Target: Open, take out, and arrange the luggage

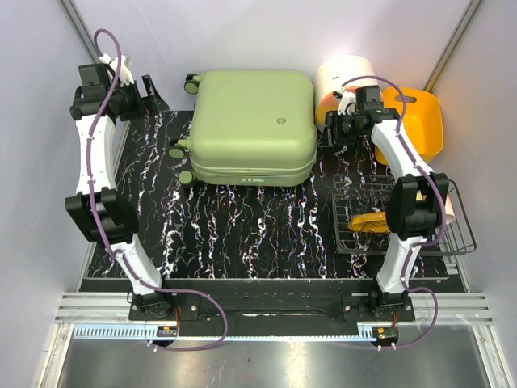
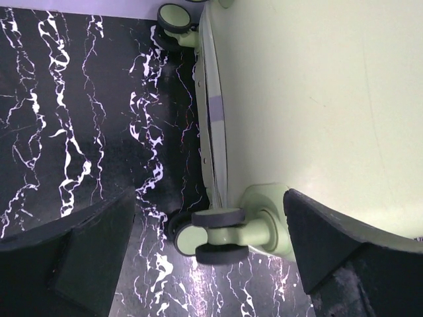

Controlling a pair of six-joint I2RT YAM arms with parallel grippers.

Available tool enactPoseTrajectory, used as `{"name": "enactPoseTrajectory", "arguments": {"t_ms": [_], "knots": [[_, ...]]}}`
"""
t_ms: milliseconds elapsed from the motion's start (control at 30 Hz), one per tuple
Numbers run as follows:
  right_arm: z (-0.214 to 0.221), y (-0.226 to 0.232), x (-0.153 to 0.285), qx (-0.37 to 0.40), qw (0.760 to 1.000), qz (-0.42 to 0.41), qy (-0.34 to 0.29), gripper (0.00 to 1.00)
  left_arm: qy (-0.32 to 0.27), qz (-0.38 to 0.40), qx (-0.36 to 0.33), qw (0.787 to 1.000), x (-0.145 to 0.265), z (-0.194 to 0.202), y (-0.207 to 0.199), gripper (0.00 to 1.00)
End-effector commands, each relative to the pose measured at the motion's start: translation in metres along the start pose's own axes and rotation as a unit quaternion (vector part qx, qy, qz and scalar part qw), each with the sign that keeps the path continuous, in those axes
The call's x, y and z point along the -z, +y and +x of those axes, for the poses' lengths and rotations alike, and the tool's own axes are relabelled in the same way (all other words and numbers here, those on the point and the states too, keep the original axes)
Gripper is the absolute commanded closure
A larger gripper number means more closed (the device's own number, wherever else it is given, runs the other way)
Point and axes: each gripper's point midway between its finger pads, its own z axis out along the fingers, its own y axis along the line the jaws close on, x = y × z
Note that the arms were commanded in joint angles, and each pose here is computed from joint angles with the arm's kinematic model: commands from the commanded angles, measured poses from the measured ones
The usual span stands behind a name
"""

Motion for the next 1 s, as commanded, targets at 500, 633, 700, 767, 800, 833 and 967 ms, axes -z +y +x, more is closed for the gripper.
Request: {"name": "enactPoseTrajectory", "arguments": {"t_ms": [500, 633, 700, 767, 800, 833, 967], "knots": [[0.089, 0.159, -0.059, 0.214, 0.961, -0.164, 0.059, 0.48, -0.020, -0.003, 0.023, 1.000, -0.013, -0.002, 0.036, 0.05], [0.119, 0.216, -0.046, 0.266, 0.935, -0.228, 0.066, 0.48, -0.023, 0.013, 0.016, 1.000, -0.002, 0.000, 0.026, 0.05], [0.126, 0.237, -0.033, 0.277, 0.923, -0.260, 0.064, 0.48, -0.027, 0.032, 0.007, 0.999, 0.006, -0.002, 0.015, 0.06], [0.132, 0.261, -0.017, 0.291, 0.908, -0.296, 0.058, 0.48, -0.034, 0.052, -0.006, 0.998, 0.019, -0.004, 0.000, 0.07], [0.133, 0.265, -0.011, 0.283, 0.908, -0.304, 0.057, 0.47, -0.038, 0.059, -0.013, 0.997, 0.024, -0.005, -0.006, 0.07], [0.130, 0.269, -0.007, 0.279, 0.908, -0.309, 0.049, 0.47, -0.045, 0.066, -0.024, 0.997, 0.028, -0.006, -0.013, 0.08], [0.106, 0.265, 0.023, 0.290, 0.916, -0.278, 0.001, 0.47, -0.073, 0.078, -0.099, 0.989, 0.061, -0.010, -0.055, 0.09]]}}
